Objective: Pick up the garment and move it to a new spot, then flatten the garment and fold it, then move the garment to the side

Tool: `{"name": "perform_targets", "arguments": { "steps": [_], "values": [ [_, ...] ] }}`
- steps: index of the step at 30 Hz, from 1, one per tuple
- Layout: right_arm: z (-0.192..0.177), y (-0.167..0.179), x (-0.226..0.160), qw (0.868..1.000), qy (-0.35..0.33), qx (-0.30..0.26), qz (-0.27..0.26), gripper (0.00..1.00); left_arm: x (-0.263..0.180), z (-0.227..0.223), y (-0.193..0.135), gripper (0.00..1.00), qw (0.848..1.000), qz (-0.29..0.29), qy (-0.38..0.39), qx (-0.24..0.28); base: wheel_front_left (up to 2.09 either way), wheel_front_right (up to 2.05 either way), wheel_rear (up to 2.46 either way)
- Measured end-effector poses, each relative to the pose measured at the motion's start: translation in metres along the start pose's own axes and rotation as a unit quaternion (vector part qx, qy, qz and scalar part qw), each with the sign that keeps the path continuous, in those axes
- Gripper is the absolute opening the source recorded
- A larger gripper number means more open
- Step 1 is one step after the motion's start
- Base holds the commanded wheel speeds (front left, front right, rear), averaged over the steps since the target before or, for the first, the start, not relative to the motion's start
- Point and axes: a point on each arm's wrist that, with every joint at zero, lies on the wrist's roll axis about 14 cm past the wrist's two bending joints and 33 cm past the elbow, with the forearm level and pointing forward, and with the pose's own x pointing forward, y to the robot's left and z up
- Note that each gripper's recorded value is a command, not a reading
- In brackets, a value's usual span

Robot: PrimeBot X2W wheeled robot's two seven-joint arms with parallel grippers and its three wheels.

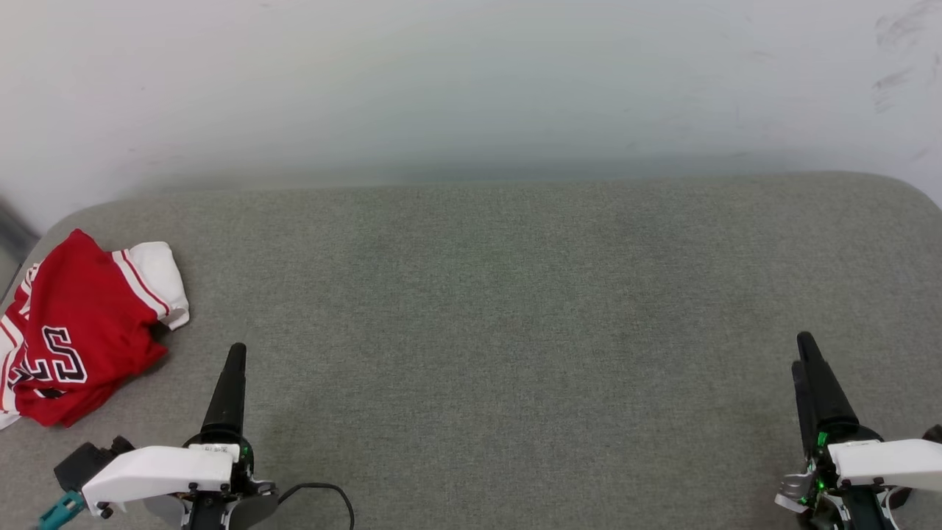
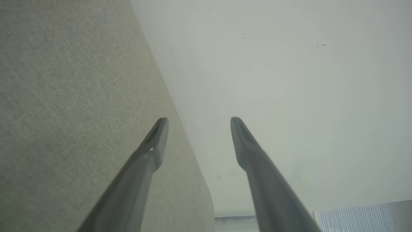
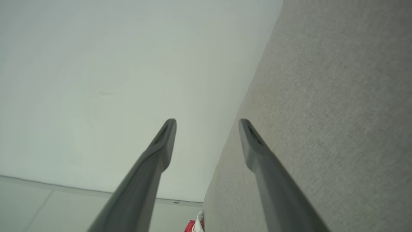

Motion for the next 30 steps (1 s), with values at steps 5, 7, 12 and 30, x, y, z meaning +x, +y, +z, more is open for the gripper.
{"name": "perform_targets", "arguments": {
  "steps": [5,7,12,30],
  "values": [
    [-0.001,0.014,0.002,0.997,-0.002,-0.07,0.022,1.0,0.001,-0.002,-0.01,1.0,0.998,-0.005,-0.001,0.064,0.0,0.0,0.0],
    [-0.004,0.017,0.001,0.995,0.001,-0.097,0.026,1.0,0.001,-0.004,-0.012,1.0,0.996,-0.005,-0.001,0.091,0.0,0.0,0.0],
    [-0.011,0.021,-0.001,0.986,0.009,-0.162,0.035,1.0,-0.002,-0.009,-0.011,1.0,0.988,0.002,0.0,0.152,0.0,0.0,0.0],
    [-0.022,0.026,-0.006,0.948,0.01,-0.314,0.055,1.0,-0.007,-0.013,-0.014,1.0,0.948,0.007,-0.014,0.317,0.0,0.0,0.0]
  ]
}}
